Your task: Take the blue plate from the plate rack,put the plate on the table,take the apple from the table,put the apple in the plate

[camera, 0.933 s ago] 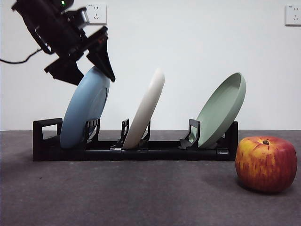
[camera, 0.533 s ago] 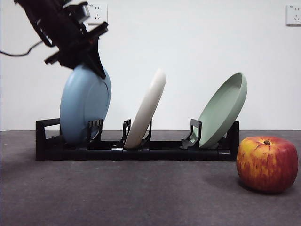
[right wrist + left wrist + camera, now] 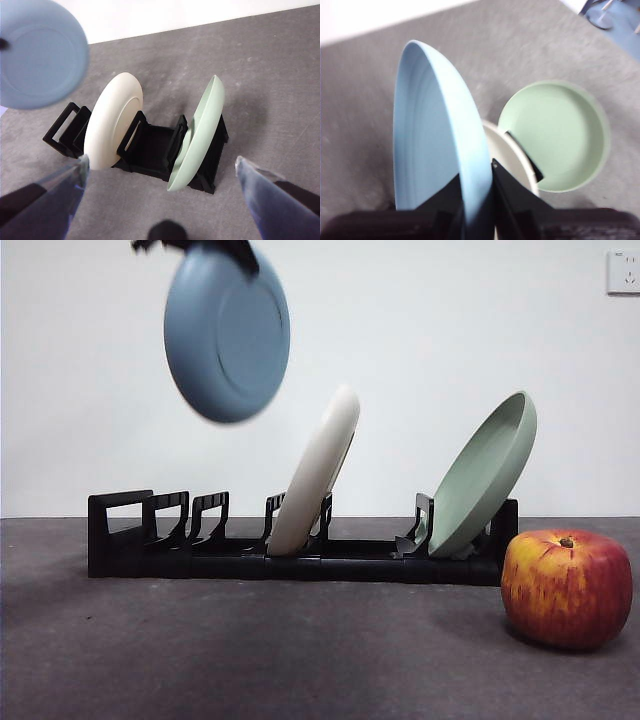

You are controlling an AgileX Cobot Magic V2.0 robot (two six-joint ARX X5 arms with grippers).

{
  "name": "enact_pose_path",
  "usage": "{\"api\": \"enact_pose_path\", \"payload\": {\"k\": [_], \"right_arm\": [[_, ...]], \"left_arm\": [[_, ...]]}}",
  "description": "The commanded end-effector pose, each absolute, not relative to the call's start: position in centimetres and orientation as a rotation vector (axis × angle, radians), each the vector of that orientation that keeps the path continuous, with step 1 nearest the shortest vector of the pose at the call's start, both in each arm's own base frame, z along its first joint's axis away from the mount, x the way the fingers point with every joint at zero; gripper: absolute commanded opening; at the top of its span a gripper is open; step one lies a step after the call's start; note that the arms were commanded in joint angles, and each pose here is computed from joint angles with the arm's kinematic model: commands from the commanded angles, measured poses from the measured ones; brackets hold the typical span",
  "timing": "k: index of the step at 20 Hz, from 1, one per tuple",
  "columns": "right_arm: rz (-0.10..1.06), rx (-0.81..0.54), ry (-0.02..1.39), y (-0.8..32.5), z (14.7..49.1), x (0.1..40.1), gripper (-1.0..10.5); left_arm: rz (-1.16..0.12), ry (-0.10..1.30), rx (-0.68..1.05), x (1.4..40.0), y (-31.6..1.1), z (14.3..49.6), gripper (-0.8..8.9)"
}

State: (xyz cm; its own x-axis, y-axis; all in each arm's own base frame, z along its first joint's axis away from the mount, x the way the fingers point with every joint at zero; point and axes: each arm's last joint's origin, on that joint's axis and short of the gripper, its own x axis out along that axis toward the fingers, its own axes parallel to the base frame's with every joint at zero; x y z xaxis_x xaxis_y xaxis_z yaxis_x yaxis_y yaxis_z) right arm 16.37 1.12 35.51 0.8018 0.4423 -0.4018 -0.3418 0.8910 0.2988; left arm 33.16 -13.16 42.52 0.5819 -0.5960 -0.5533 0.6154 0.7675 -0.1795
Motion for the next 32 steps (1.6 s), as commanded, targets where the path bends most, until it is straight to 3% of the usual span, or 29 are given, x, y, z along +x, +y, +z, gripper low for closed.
{"api": "enact_pose_path", "payload": {"k": [1,5,10,15,21,28,32], "right_arm": [[0.421,0.22,0.476,1.1,35.6,16.4,5.0],[0.421,0.22,0.475,1.1,35.7,16.4,5.0],[0.422,0.22,0.475,1.1,35.7,16.4,5.0],[0.417,0.219,0.474,1.1,35.7,16.4,5.0],[0.417,0.218,0.474,1.1,35.7,16.4,5.0],[0.419,0.208,0.472,1.1,35.7,16.4,5.0],[0.419,0.209,0.472,1.1,35.7,16.4,5.0]], "left_arm": [[-0.743,0.61,0.111,31.1,-13.1,44.8,-0.08],[-0.709,0.622,0.256,27.8,-13.2,46.7,-0.08],[-0.548,0.614,0.467,21.2,-13.8,48.8,-0.08],[-0.507,0.659,0.587,16.7,-16.2,48.1,-0.08],[-0.281,0.672,0.813,13.4,-22.0,40.4,-0.08],[-0.388,0.673,0.754,12.8,-25.9,27.9,-0.08],[-0.489,0.687,0.69,12.8,-26.1,23.8,-0.08]]}}
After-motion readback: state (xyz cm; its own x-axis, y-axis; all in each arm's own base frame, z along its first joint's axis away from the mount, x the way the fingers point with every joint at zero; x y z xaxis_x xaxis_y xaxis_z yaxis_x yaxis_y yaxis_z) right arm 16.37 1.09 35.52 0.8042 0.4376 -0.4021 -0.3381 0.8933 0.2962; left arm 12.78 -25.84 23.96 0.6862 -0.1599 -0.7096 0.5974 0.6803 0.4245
